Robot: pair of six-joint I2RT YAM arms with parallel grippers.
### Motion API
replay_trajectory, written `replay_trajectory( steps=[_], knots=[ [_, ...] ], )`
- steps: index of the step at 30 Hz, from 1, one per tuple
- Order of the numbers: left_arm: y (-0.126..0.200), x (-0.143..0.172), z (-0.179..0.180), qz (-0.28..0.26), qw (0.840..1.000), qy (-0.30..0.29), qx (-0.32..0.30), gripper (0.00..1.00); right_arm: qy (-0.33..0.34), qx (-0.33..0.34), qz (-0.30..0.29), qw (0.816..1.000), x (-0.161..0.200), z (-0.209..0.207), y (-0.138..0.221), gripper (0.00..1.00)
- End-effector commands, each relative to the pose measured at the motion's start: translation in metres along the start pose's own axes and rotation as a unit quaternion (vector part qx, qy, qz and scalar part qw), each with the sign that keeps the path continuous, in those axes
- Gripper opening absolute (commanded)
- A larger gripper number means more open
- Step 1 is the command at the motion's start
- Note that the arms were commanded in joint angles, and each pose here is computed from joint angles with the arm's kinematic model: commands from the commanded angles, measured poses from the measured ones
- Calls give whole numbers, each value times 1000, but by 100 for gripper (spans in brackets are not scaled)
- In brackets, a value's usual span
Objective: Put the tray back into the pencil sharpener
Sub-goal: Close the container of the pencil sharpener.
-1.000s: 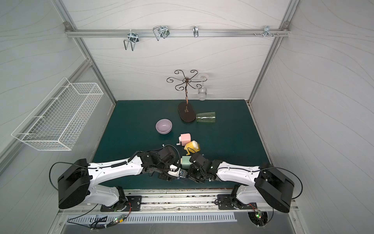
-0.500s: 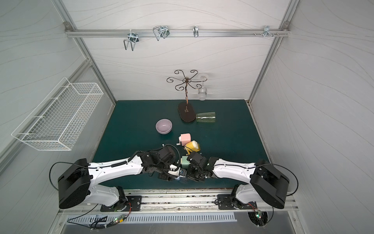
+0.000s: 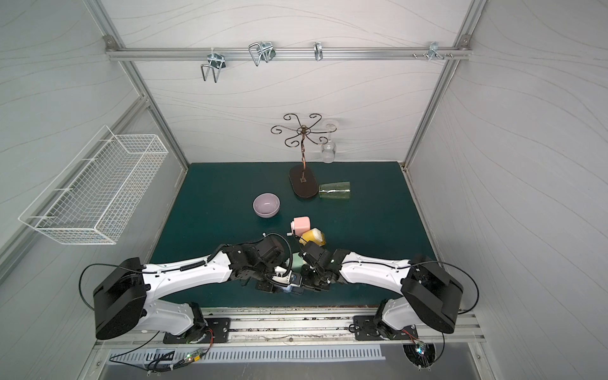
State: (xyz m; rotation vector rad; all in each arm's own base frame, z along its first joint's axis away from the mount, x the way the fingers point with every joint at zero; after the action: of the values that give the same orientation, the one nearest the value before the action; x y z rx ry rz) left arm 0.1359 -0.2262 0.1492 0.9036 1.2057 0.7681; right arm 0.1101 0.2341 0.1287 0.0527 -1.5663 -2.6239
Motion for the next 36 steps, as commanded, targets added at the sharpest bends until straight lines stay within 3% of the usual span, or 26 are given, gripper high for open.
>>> replay_trajectory(
  steps=[1,10,15,24,28,31,33,36],
  knots=[
    [2,-10,9,-18,999,-11,-37,27,43,-65,8,997,-3,33,8,15],
    [11,-14,7,-63,997,17,-46,28,27,-104,-24,994,-2,32,10,16],
    [5,-10,2,-58,998,23,-28,28,11,-148,-59,987,-2,31,10,29],
    [-7,6,-5,8,1000,11,-6,28,23,-117,-103,987,9,13,45,39],
    [-9,8,-5,15,1000,14,-2,28,11,-84,-97,992,21,-7,54,40],
    [-10,8,-4,19,1000,16,-3,28,-23,-46,-90,995,28,-28,51,31],
    [-10,7,-4,20,1000,19,-3,28,-46,-27,-91,994,30,-36,48,19],
    [-9,6,-4,19,1000,24,-2,28,-56,-20,-80,995,28,-36,39,11]
  ],
)
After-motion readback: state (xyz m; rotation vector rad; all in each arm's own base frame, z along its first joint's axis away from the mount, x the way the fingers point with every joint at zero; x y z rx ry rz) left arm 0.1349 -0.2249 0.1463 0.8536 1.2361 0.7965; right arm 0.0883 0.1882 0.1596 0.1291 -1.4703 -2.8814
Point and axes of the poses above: each gripper's point midway between its finger pads, its own y axis back along the fingers, its own z axis along the line the jaws close on, x = y × z, the point moved 10 cm from there along y, back along the fingers, and after that the axes turned 4 degrees about y, right-handed, at the moved point
